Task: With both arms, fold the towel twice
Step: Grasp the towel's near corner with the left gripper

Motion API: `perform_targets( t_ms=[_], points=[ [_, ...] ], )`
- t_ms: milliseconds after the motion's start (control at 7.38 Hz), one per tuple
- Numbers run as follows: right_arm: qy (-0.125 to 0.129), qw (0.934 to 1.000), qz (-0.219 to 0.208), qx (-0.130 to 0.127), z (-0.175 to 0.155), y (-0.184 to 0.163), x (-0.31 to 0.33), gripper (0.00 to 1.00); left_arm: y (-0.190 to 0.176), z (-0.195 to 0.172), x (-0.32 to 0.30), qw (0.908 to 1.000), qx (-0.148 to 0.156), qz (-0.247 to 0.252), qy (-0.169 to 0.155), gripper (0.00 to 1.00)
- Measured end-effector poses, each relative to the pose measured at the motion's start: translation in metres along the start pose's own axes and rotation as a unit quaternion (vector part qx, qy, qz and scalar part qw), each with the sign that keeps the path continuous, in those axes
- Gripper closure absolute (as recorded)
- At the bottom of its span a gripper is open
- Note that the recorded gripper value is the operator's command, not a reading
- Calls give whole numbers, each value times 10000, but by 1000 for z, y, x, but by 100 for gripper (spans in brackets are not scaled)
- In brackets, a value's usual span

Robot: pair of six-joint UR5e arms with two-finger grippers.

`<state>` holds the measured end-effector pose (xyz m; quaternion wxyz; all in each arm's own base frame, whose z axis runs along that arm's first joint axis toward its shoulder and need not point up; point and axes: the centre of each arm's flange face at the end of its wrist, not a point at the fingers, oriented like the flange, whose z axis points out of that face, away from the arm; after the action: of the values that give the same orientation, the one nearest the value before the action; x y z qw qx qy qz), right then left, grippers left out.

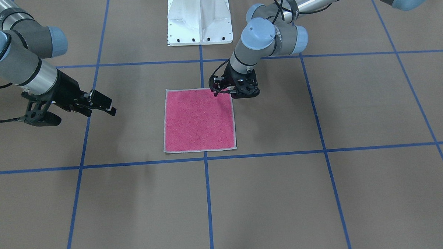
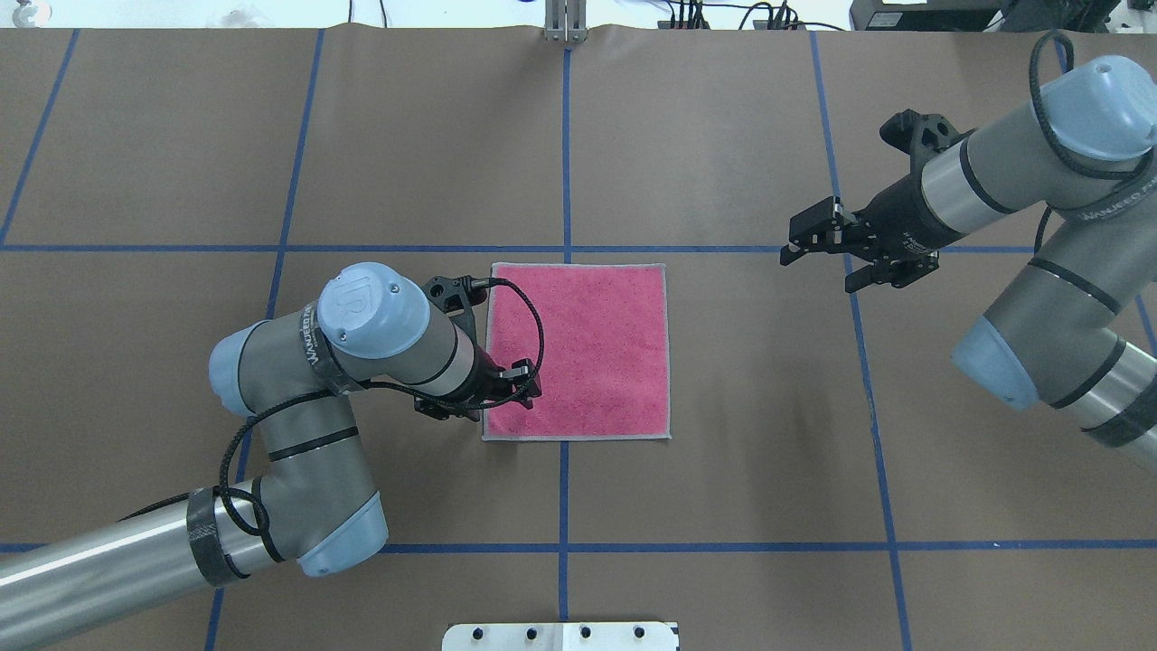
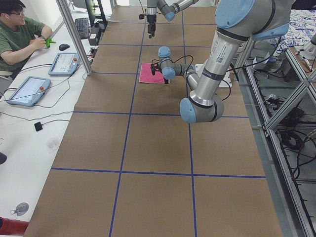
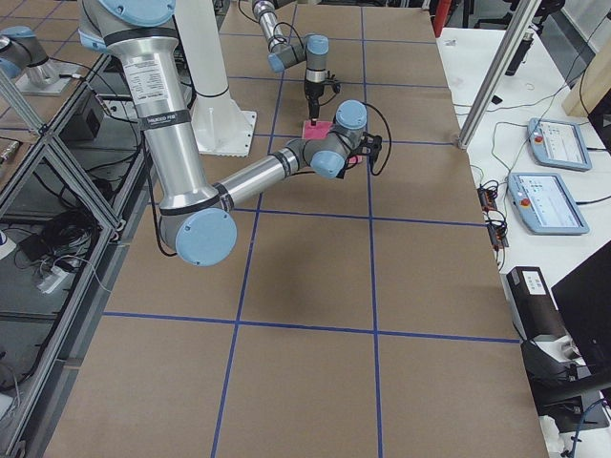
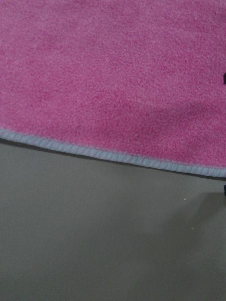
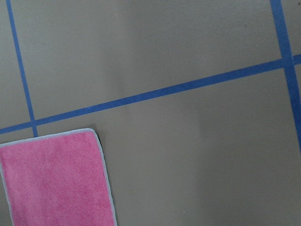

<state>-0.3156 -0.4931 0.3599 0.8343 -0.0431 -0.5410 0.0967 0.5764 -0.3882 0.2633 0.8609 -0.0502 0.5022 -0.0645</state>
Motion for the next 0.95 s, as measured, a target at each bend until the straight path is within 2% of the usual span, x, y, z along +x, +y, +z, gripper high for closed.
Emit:
perform_targets(
  t_ms=[542,948],
  points=[
    [-2,10000,4,0,0,0,0,0,6,5,0,10000,-48,19,-27,29],
    [4,10000,2,1,0,0,0,0,7,6,0,10000,-53,18,-35,37]
  ],
)
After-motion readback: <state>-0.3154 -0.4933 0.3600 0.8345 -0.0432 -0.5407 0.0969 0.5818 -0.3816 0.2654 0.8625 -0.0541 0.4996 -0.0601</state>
